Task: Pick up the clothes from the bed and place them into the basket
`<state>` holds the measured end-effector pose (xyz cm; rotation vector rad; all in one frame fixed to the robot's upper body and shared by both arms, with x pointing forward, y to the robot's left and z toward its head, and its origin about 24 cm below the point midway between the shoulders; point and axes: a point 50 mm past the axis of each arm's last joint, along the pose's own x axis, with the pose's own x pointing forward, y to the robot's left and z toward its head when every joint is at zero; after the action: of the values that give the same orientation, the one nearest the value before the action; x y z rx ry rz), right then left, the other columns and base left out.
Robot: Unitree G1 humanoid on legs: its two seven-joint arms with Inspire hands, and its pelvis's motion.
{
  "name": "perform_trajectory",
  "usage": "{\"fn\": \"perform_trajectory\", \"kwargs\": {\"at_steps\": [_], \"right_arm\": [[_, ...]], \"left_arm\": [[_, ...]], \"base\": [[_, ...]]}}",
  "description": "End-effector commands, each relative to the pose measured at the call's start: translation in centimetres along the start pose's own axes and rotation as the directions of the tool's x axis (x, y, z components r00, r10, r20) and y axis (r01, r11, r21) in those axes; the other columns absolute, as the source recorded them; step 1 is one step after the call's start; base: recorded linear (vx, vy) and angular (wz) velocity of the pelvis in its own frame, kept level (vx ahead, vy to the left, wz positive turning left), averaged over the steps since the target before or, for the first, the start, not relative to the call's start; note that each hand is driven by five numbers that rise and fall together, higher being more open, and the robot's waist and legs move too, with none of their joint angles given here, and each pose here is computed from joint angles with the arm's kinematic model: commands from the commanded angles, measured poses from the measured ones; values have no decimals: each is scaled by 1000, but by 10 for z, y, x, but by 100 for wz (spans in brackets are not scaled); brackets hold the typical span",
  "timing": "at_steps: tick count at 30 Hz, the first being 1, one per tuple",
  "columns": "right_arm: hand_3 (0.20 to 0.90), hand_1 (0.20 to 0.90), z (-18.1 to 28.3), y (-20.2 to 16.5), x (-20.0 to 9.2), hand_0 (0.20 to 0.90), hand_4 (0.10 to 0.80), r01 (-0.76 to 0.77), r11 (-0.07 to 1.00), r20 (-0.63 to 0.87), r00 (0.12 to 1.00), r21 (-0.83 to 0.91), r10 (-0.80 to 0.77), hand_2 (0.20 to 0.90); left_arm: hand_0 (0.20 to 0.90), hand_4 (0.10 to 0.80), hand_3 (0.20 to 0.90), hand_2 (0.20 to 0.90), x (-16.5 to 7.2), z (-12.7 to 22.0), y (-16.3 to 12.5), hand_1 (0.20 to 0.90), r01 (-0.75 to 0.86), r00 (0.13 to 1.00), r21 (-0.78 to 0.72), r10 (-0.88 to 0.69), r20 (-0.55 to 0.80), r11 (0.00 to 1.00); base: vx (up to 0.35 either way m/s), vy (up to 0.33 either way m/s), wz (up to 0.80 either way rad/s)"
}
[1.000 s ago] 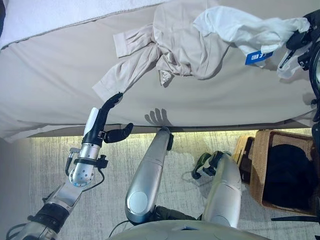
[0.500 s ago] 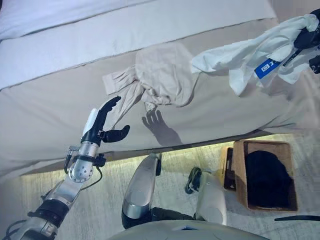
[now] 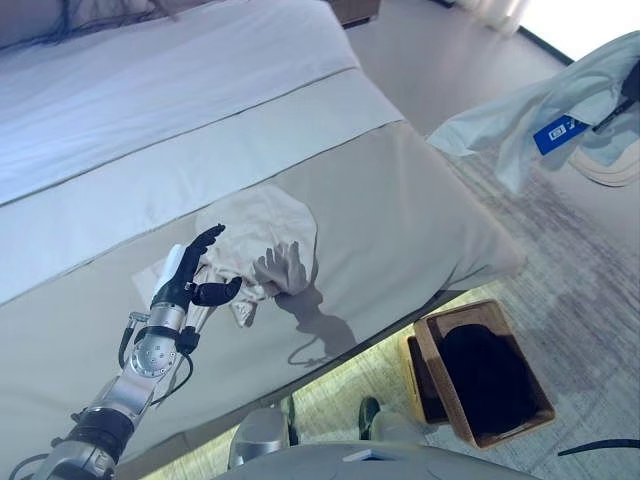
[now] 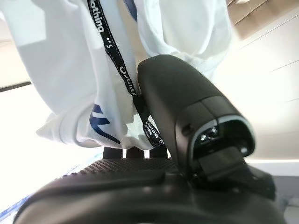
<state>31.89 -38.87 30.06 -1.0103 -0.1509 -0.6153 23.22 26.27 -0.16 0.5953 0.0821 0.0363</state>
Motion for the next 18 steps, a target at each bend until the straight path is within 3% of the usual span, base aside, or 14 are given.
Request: {"fn": "perform_trajectory", "kwargs": {"at_steps": [1,18], "right_arm": [[200,300,17,-66,-5,300,100,221,975,115,968,37,-224,300],[200,300,-40,-14,-52,300,100,56,998,61,997,12,-57,300]], "left_arm": [[900,800,900,900,4,14,3,900,-15,992,-15,16,124,1000],[900,800,900,900,19,15,4,900,-26,993,18,23,114,1000]], "base": [[-7,2,-27],[1,-24,-29]]}}
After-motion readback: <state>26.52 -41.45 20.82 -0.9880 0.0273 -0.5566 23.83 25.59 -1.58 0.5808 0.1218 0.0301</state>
